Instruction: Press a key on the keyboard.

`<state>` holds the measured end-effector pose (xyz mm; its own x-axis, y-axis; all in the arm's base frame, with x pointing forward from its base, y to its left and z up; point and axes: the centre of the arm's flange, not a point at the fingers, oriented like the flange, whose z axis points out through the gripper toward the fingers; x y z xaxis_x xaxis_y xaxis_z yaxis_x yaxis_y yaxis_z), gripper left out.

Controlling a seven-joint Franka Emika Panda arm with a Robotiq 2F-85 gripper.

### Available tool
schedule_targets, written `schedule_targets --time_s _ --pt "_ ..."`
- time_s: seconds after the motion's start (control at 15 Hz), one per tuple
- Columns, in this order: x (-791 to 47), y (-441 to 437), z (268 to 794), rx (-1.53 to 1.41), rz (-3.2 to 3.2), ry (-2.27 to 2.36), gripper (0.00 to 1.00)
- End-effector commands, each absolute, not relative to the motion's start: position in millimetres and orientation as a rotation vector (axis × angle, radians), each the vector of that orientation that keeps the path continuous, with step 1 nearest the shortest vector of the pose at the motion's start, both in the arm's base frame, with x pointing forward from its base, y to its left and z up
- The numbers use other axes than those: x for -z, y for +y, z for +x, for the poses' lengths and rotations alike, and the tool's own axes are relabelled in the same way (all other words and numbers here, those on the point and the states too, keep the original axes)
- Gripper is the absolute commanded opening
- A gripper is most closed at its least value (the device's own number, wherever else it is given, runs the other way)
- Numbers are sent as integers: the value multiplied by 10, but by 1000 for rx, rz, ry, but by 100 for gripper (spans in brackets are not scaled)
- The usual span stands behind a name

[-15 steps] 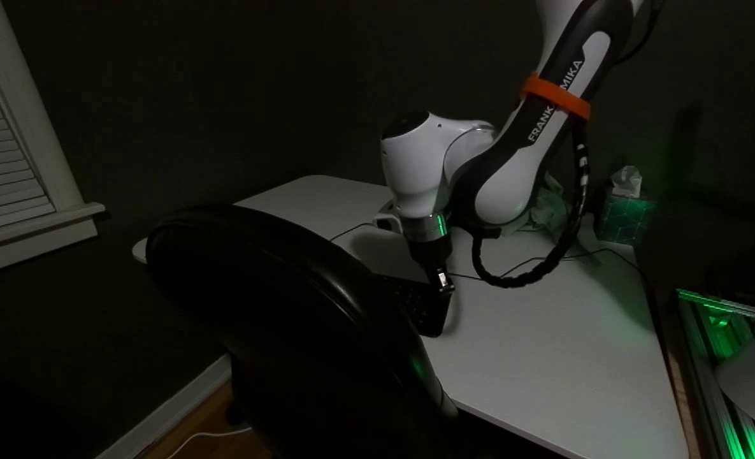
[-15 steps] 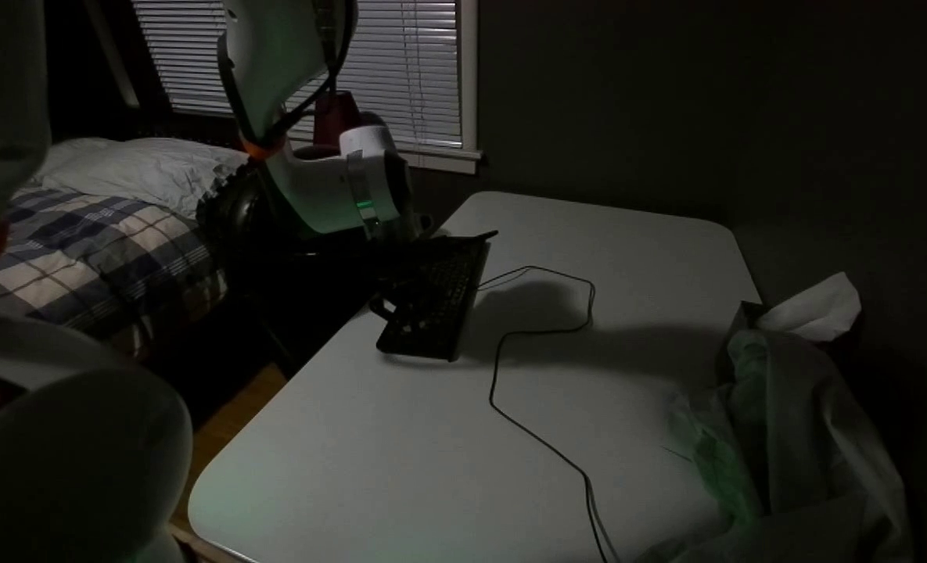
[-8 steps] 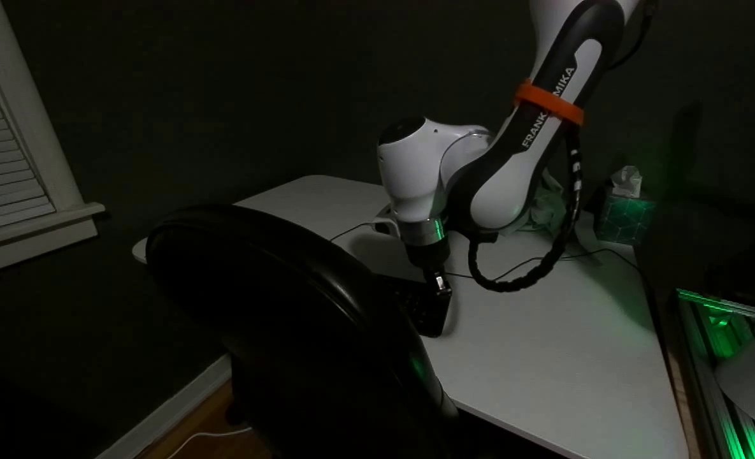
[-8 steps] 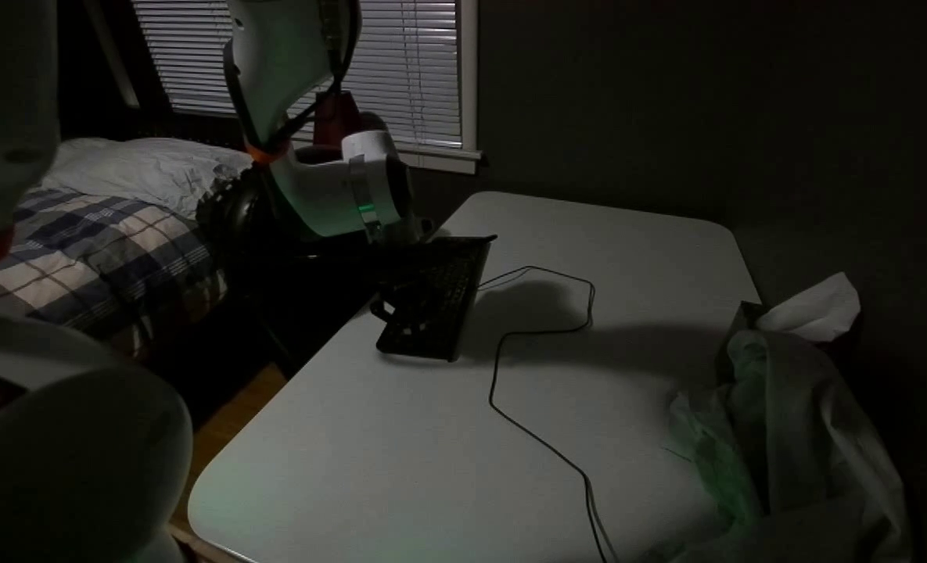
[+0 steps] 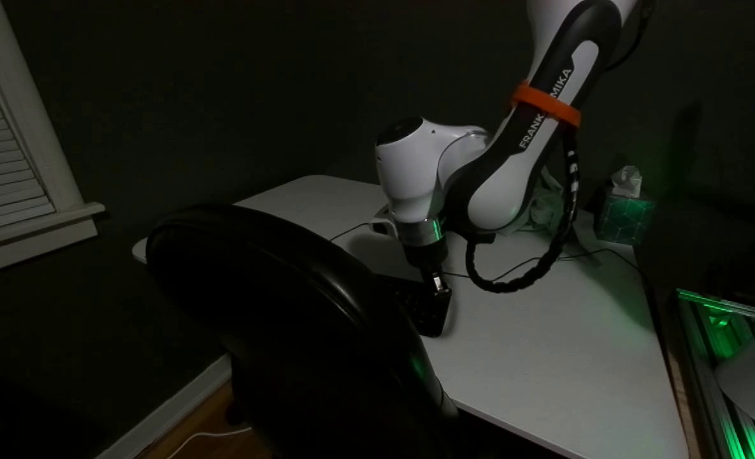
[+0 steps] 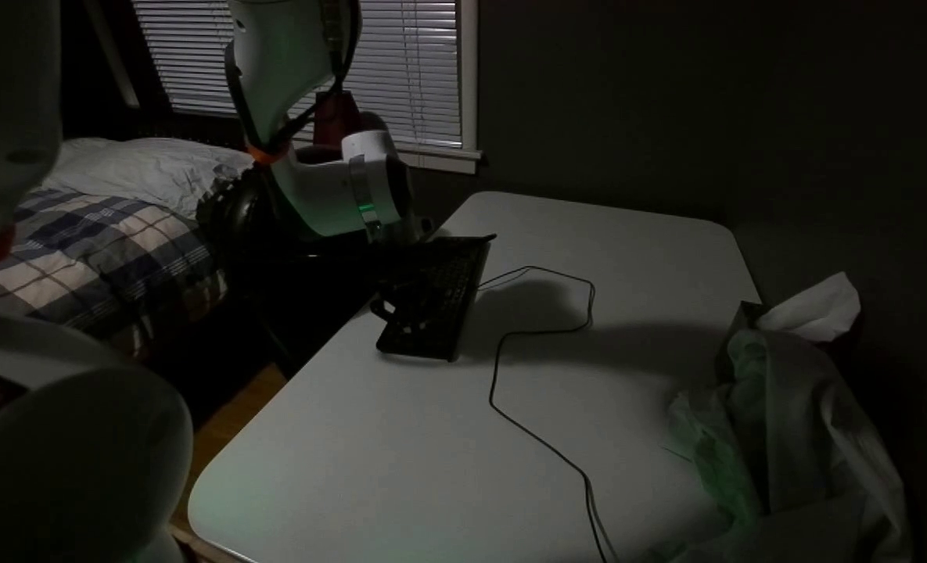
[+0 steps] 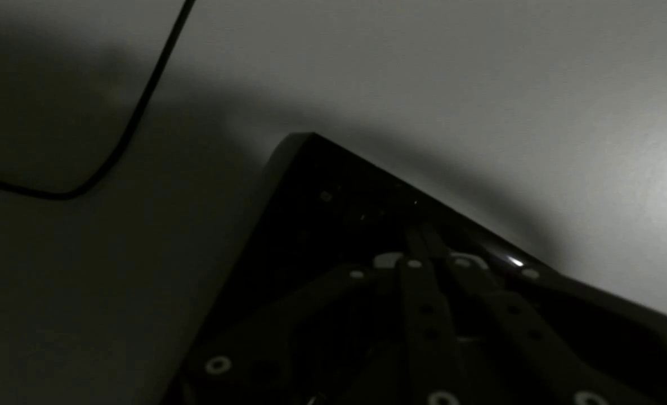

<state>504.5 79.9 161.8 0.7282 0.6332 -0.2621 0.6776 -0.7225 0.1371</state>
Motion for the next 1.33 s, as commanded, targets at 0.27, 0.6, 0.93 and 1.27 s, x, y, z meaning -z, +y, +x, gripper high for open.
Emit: schedule_targets --time_s 0.27,0.6,0.93,1.27 --pt "-1420 835 5031 302 2711 1040 0" --pt "-1853 774 4944 275 2694 1051 0" --pt "-2606 680 4759 177 2720 985 26" --pt "-3293 724 4599 96 2969 707 55"
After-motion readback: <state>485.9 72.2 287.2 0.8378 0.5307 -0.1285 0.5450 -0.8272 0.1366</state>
